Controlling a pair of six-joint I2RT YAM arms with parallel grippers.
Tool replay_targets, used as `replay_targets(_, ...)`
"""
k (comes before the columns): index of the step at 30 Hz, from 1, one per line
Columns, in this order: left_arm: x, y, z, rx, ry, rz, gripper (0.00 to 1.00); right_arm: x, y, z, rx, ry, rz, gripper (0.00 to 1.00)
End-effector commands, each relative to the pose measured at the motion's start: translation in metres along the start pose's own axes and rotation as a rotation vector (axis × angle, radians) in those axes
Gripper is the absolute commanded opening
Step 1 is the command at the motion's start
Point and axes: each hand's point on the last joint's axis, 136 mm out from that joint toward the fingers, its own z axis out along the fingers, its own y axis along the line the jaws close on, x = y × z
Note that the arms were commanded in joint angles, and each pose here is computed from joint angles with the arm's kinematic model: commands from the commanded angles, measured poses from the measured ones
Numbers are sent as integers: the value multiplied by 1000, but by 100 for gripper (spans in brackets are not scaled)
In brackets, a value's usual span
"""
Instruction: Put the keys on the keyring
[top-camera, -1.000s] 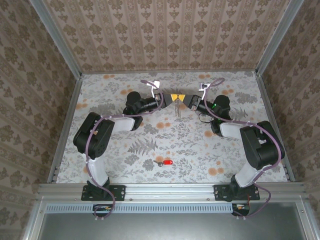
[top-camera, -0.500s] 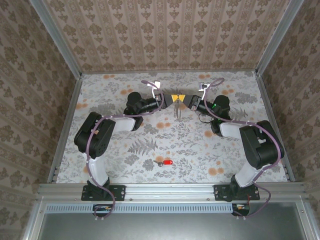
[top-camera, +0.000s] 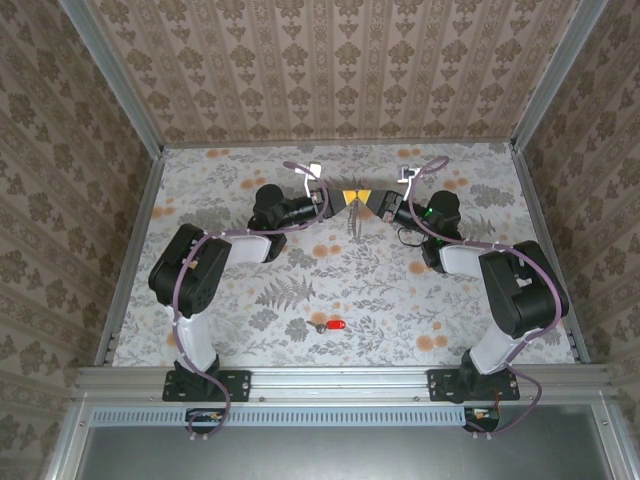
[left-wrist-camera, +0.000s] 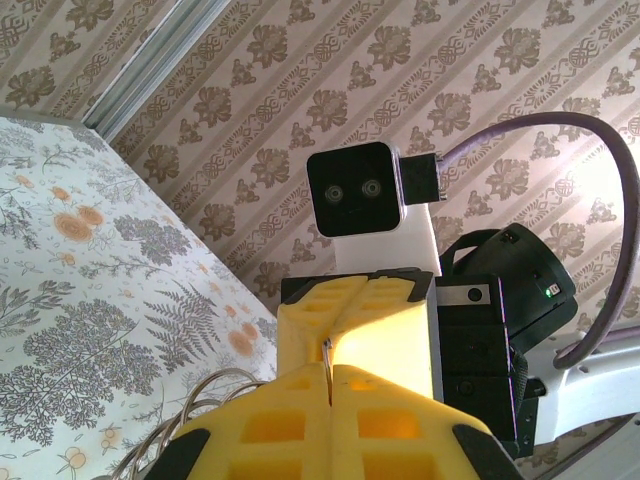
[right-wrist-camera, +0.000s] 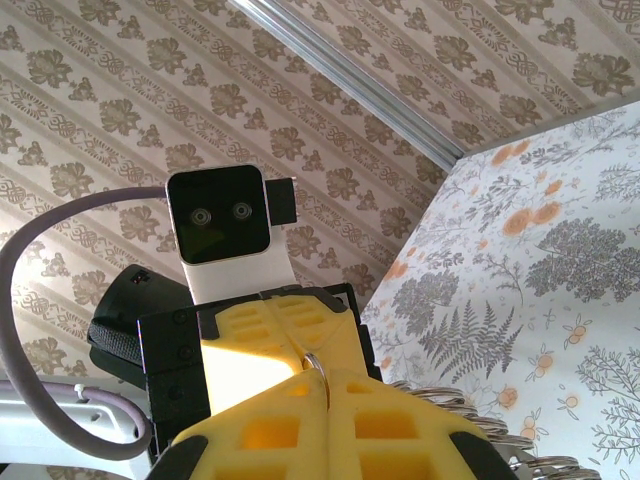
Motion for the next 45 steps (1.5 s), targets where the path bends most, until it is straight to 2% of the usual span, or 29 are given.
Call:
replay_targets(1, 14, -14, 8, 63, 56, 48, 7, -5, -5, -2, 12, -31, 1, 0)
replay_targets(4, 18, -16, 12, 65, 78, 56, 10, -5, -5, -2, 11, -31, 0, 0)
replay_targets(8, 21, -16, 13, 61, 90, 61, 1, -6, -4, -2, 10, -31, -3, 0)
replay_targets(12, 22, -15, 13, 60, 92, 59, 0, -6, -4, -2, 10, -30, -2, 0)
replay_targets(16, 25, -15, 14, 62, 100, 54, 11, -5, -5, -2, 11, -28, 0, 0)
replay_targets(20, 27, -14, 13, 56, 106, 53, 11, -6, -4, -2, 10, -28, -2, 0)
replay_targets(24, 28, -14, 14, 53, 111, 58, 0, -5, -4, -2, 11, -25, -1, 0)
replay_targets(30, 25, -12, 13, 33, 92, 70, 0, -4, -5, -2, 14, -18, 3, 0)
replay_targets(31, 23, -11, 11, 22, 81, 73, 0, -4, -4, -2, 18, -17, 5, 4)
replay_targets(34, 14, -8, 3, -5, 49, 81, 0, -8, -5, -8, 38, -30, 1, 26)
replay_targets(37, 3, -6, -8, -24, 23, 96, 0, -12, -5, -21, 73, -49, -1, 40)
replay_targets(41, -10, -8, -26, -43, 1, 125, 0, -3, -6, -37, 129, -39, -2, 46)
replay_targets(45, -22, -10, -44, -72, -8, 153, 0, 22, -12, -52, 201, 14, 8, 47)
